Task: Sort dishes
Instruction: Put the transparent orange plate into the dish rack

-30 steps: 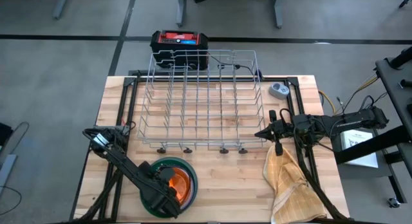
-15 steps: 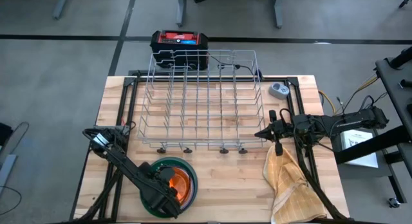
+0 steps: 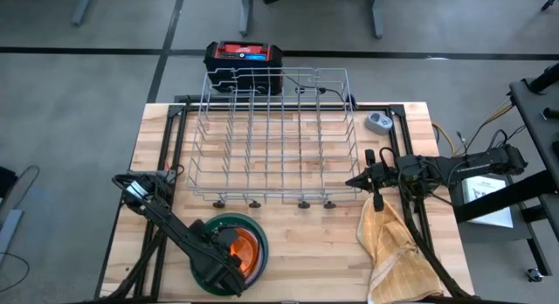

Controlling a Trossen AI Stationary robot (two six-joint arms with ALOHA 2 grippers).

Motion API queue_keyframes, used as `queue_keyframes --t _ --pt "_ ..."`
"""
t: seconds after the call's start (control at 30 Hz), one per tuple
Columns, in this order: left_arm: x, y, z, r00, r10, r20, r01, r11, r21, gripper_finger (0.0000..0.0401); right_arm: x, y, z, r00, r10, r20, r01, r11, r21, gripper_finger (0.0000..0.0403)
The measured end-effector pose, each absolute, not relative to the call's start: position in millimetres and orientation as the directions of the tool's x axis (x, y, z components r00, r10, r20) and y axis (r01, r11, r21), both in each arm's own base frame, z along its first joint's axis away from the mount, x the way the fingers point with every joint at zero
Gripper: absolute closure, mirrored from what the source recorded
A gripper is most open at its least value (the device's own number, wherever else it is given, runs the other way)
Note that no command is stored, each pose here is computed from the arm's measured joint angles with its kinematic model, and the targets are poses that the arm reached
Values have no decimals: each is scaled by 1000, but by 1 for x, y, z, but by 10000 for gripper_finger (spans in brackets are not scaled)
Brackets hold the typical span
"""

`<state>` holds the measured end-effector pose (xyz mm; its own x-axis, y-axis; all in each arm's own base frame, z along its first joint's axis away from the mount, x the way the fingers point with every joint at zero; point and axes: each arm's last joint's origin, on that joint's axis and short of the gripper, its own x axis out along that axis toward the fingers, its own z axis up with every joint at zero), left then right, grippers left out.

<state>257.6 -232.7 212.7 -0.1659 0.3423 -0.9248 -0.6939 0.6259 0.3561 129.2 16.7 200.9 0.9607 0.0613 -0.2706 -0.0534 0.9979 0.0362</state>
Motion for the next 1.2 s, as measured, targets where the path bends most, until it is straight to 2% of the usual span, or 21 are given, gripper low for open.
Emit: queue_keyframes --t 1.2 --pt "259 -232 211 -135 364 -922 -700 623 349 373 129 17 201 961 61 -271 -53 998 35 400"
